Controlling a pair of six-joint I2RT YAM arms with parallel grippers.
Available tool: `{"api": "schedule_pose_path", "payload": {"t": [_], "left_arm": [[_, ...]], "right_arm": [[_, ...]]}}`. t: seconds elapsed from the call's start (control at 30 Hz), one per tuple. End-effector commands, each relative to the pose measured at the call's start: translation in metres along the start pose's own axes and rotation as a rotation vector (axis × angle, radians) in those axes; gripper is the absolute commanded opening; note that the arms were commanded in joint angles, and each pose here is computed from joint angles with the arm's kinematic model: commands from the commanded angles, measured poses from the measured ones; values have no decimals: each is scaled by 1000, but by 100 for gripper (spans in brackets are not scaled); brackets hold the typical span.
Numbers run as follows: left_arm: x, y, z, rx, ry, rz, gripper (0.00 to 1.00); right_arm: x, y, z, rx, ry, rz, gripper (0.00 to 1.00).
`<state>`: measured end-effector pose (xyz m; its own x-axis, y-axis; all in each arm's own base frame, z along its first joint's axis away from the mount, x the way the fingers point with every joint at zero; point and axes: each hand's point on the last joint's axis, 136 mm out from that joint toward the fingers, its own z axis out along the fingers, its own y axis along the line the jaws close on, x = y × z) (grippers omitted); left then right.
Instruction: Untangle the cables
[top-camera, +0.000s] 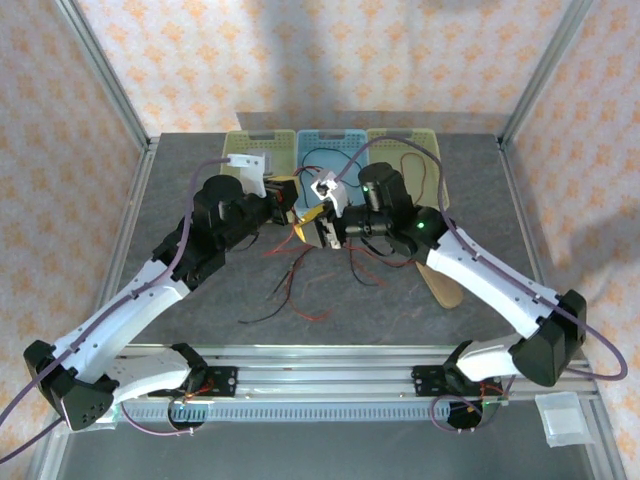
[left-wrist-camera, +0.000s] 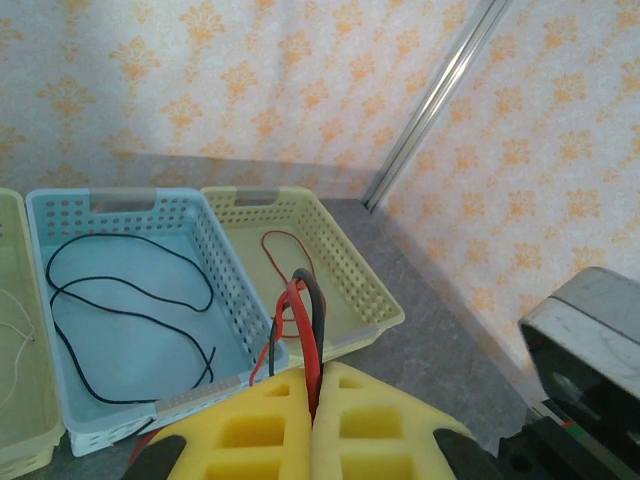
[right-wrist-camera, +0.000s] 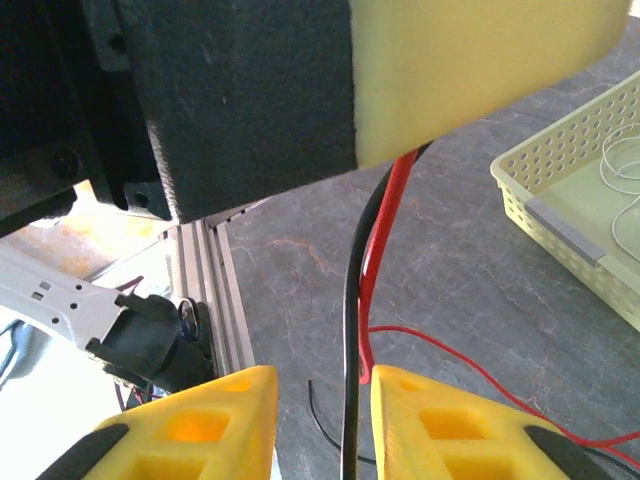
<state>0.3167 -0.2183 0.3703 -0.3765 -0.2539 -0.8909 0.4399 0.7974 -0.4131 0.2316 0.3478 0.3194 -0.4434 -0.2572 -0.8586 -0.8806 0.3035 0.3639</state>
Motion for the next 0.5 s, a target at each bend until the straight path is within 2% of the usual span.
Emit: {"api": "schedule_pose_path", "payload": {"t": [0.0,0.2,0.37,0.47], "left_arm": [[-11,-6,-2,24,-37,-3,0],[-10,-4,-3,19,-37,-6,0],[-3,-5,-1,34,-22,-8,0],[3,-10,0,76,-10,-9,38]], "right_arm": [[-18,13,-3,-40,-41,-36,24],[-19,12,-8,-15,-49,-37,0],[-34,1,-29,122,-139,-46,0],[-45,-16,-47,270,-207,-39,0]]}}
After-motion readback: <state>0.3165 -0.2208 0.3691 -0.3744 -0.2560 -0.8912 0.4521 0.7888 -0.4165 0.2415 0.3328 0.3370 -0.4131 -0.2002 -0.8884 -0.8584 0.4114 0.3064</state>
